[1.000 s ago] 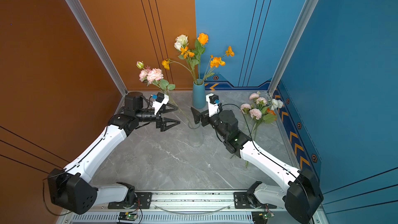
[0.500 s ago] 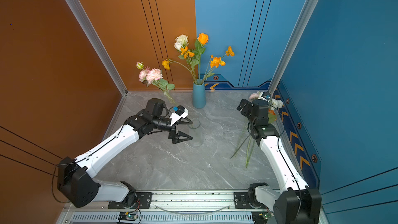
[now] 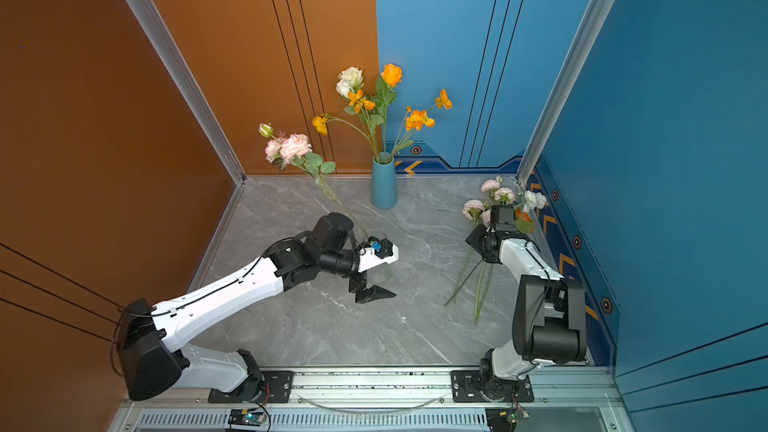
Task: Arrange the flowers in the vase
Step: 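Lower the right gripper onto the pink rose stems in the pile, then pinch another pink rose stem with the right gripper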
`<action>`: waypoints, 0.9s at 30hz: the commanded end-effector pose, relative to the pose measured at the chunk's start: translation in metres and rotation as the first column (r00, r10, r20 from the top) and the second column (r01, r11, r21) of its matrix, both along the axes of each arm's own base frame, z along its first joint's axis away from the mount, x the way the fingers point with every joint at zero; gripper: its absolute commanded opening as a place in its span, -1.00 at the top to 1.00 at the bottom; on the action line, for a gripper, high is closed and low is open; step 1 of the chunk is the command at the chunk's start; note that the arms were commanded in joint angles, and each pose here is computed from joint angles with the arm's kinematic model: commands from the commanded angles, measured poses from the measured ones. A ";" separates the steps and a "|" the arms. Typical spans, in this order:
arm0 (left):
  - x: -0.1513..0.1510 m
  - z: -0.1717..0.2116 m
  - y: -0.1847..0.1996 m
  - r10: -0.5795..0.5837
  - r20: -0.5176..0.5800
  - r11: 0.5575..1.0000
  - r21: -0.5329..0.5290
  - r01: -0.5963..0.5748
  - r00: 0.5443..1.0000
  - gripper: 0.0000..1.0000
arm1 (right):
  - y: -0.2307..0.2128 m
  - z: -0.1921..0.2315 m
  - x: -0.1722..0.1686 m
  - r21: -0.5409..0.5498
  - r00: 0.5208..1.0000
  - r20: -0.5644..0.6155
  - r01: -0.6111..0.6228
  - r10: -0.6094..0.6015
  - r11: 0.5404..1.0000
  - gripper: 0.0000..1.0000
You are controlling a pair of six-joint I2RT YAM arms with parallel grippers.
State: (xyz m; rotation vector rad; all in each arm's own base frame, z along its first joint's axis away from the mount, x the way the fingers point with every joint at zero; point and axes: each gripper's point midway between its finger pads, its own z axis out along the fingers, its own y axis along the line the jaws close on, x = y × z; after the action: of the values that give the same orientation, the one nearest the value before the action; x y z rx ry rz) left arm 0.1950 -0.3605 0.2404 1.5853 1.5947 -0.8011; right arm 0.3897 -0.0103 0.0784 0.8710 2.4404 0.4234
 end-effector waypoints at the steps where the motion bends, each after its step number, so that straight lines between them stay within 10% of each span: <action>1: 0.021 -0.012 0.003 0.110 0.147 0.990 0.067 -0.121 0.983 -0.96 | 0.007 0.008 0.015 0.001 0.999 0.039 -0.009 0.009 1.000 -0.01; 16: 0.022 -0.020 0.002 0.110 0.149 0.988 0.088 -0.124 0.983 -0.96 | -0.002 -0.031 0.021 -0.065 0.999 -0.048 -0.026 0.023 0.998 0.08; 27: 0.021 -0.023 0.001 0.106 0.153 0.988 0.098 -0.122 0.983 -0.96 | 0.018 -0.019 0.039 -0.072 0.996 0.016 -0.088 0.089 0.994 0.99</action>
State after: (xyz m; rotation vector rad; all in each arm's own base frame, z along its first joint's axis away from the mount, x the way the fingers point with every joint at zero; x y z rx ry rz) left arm 0.2159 -0.3597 0.2297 1.5485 1.6138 -0.5540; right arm 0.4146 -0.0011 0.0422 0.8034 2.5105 0.3693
